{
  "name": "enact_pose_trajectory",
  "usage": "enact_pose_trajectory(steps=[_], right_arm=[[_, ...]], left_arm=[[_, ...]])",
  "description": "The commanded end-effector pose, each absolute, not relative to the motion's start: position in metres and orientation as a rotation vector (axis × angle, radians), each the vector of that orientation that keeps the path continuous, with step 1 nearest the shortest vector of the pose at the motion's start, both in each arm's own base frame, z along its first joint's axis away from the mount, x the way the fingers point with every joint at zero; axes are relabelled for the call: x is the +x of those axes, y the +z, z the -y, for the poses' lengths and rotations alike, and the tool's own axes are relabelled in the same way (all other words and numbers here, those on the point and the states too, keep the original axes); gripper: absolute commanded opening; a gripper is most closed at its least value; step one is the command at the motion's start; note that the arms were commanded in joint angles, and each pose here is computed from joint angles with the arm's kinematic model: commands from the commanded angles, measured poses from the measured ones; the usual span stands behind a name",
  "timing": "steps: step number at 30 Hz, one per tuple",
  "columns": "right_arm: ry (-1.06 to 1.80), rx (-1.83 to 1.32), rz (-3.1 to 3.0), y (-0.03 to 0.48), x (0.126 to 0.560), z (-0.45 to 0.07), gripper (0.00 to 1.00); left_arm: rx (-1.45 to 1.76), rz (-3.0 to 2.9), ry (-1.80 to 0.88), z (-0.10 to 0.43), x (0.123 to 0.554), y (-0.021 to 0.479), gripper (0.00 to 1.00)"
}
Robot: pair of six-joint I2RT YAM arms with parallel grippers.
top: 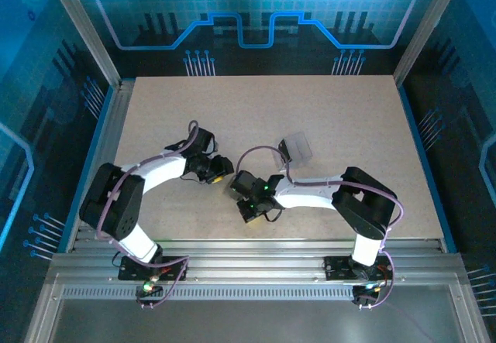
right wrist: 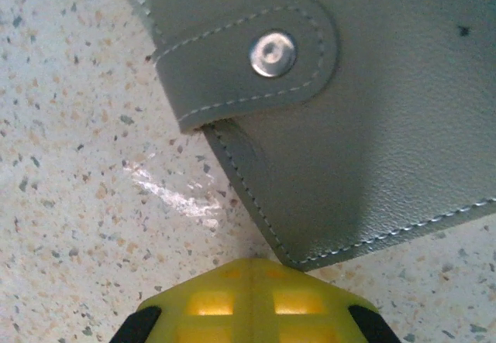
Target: Put the credit cards into the card holder
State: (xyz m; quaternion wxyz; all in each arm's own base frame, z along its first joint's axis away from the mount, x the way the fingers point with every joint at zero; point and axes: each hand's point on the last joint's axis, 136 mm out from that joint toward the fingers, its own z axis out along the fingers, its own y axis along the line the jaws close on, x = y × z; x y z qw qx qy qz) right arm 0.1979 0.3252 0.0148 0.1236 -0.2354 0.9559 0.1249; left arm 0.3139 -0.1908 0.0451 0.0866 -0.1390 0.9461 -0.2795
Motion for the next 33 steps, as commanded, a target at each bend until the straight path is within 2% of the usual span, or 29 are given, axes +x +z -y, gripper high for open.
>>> enact_pose_trajectory(steps=[1,6,12,19,21,25,28,33], right_arm=[[0.318,-0.527,-2.803,0.000,0.223,-0.306,0.05],[0.256,-0.422,-2.790,0.006,0.256,-0.282,0.07],[0.214,-0.366,-2.770,0.015,0.292,-0.265,0.18],[0.081,-0.348,-2.740,0.032,0.305,-0.243,0.29],[0.068,-0.322,-2.725,0.040,0.302,-0.235,0.35],[0.173,-0.334,-2.723,0.051,0.290,-0.240,0.38],[0.287,-0.390,-2.712,0.059,0.281,-0.259,0.40],[0.306,-0.466,-2.699,0.067,0.278,-0.286,0.43]], left_arm=[[-0.319,-2.856,-0.849,0.205,0.309,0.034,0.41],[-0.254,-2.905,-0.847,0.222,0.282,0.011,0.37],[-0.170,-2.952,-0.862,0.254,0.222,-0.004,0.35],[-0.232,-2.892,-0.918,0.258,0.184,0.012,0.35],[-0.244,-2.856,-0.895,0.247,0.185,0.027,0.38],[-0.277,-2.769,-0.899,0.222,0.205,0.064,0.42],[-0.308,-2.739,-0.906,0.207,0.227,0.077,0.42],[-0.301,-2.721,-0.941,0.208,0.267,0.087,0.38]])
